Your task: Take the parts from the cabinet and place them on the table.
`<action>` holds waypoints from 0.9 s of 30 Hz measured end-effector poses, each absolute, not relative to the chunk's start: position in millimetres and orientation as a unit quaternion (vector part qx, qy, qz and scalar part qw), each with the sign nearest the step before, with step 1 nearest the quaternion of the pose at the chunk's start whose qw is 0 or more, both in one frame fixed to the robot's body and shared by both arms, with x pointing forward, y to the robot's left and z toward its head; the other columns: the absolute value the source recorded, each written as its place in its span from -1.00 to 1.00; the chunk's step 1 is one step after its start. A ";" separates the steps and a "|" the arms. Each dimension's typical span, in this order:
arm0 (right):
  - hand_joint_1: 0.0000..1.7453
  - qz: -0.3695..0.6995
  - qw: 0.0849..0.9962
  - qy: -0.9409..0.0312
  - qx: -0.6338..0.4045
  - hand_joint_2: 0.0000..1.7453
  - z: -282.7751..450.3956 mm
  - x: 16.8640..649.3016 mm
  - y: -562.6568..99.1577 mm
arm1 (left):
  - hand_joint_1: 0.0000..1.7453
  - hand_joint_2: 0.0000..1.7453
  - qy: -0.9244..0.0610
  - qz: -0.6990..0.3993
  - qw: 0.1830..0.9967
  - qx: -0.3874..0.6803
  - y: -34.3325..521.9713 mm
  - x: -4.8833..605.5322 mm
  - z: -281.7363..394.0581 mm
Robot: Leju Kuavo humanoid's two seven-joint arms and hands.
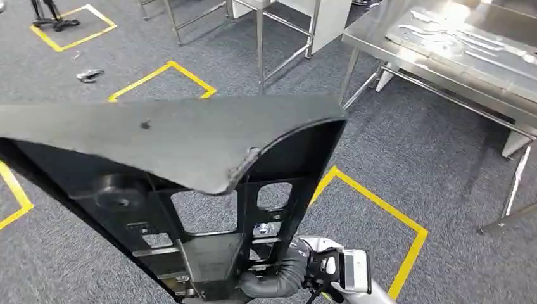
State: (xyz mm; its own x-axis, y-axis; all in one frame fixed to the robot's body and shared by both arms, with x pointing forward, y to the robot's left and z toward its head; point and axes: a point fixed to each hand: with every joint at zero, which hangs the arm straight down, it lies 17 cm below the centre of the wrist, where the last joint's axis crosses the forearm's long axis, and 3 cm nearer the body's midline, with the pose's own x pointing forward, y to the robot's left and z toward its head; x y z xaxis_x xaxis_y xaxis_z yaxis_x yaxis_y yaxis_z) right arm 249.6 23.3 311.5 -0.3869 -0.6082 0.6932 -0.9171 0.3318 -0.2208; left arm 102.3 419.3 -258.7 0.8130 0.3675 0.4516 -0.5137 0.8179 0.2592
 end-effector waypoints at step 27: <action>0.78 0.319 0.237 -0.759 0.516 1.00 333.3 246.0 34.0 | -1.00 1.00 -0.164 0.267 0.930 0.192 409.3 86.8 -264.1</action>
